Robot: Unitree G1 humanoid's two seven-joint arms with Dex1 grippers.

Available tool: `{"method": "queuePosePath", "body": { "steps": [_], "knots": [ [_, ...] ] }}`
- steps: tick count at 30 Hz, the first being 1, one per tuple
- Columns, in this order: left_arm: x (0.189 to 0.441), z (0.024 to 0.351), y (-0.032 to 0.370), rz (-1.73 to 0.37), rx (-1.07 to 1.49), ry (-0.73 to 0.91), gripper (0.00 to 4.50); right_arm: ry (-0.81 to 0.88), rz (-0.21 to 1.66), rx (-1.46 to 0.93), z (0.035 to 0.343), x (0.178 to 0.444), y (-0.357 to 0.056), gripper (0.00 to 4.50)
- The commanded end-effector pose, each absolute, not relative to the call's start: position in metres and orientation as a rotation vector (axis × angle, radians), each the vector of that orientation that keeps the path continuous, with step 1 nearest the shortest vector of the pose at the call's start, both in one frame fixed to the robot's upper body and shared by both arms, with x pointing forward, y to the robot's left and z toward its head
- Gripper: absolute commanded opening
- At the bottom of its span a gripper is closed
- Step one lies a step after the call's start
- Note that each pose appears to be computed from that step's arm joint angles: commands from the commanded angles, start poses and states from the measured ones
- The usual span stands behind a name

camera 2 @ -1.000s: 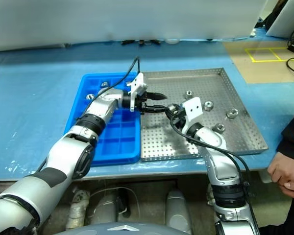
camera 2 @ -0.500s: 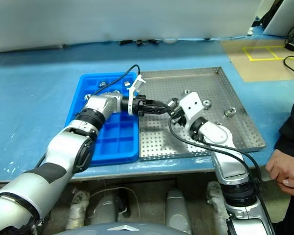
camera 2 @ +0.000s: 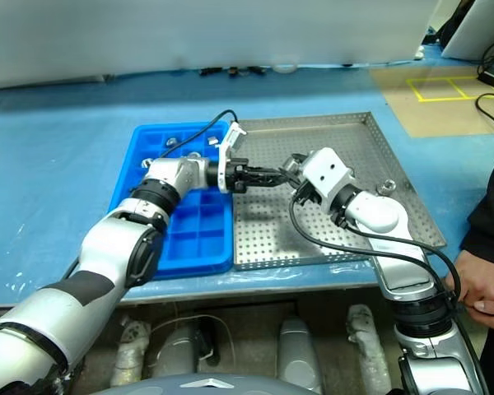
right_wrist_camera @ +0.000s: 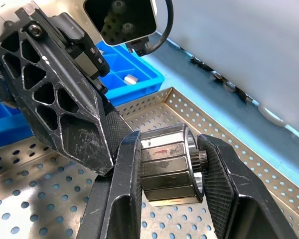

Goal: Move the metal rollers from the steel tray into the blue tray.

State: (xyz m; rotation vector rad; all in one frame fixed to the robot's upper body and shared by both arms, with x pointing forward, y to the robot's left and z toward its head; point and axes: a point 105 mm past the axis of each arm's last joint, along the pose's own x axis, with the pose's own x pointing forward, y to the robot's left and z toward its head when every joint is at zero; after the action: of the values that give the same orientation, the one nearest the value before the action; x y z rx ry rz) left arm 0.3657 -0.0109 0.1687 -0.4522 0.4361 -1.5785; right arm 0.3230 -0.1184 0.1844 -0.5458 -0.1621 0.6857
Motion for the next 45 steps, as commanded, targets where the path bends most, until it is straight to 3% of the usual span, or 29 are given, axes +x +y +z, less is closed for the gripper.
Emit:
{"method": "queuePosePath", "body": {
  "steps": [1,8,15,20,26,30,37,45],
  "knots": [
    [0.374,0.217,-0.007,-1.612,-0.393,0.242,2.90,-0.182,0.844,-0.447,0.179,0.302,-0.091,1.33],
    [0.376,0.218,0.001,-1.609,-0.365,0.232,2.90,-0.072,0.838,-0.317,0.152,0.297,-0.104,1.33],
    [0.370,0.208,-0.004,-1.637,-0.357,0.275,2.90,-0.172,0.814,-0.382,0.175,0.301,-0.098,1.33],
    [0.381,0.211,0.001,-1.556,-0.343,0.227,2.90,-0.076,0.762,-0.372,0.153,0.307,-0.113,1.33],
    [0.392,0.222,0.013,-1.477,-0.353,0.166,2.93,0.073,0.709,-0.258,0.099,0.304,-0.125,3.31],
    [0.392,0.217,0.016,-1.468,-0.341,0.177,2.93,0.088,0.712,-0.219,0.087,0.304,-0.120,4.48],
    [0.387,0.204,0.015,-1.491,-0.286,0.212,2.93,0.062,0.724,-0.224,0.095,0.305,-0.115,4.48],
    [0.385,0.184,0.010,-1.496,-0.127,0.228,2.93,-0.052,0.794,-0.070,0.158,0.284,-0.113,4.48]
  ]
}}
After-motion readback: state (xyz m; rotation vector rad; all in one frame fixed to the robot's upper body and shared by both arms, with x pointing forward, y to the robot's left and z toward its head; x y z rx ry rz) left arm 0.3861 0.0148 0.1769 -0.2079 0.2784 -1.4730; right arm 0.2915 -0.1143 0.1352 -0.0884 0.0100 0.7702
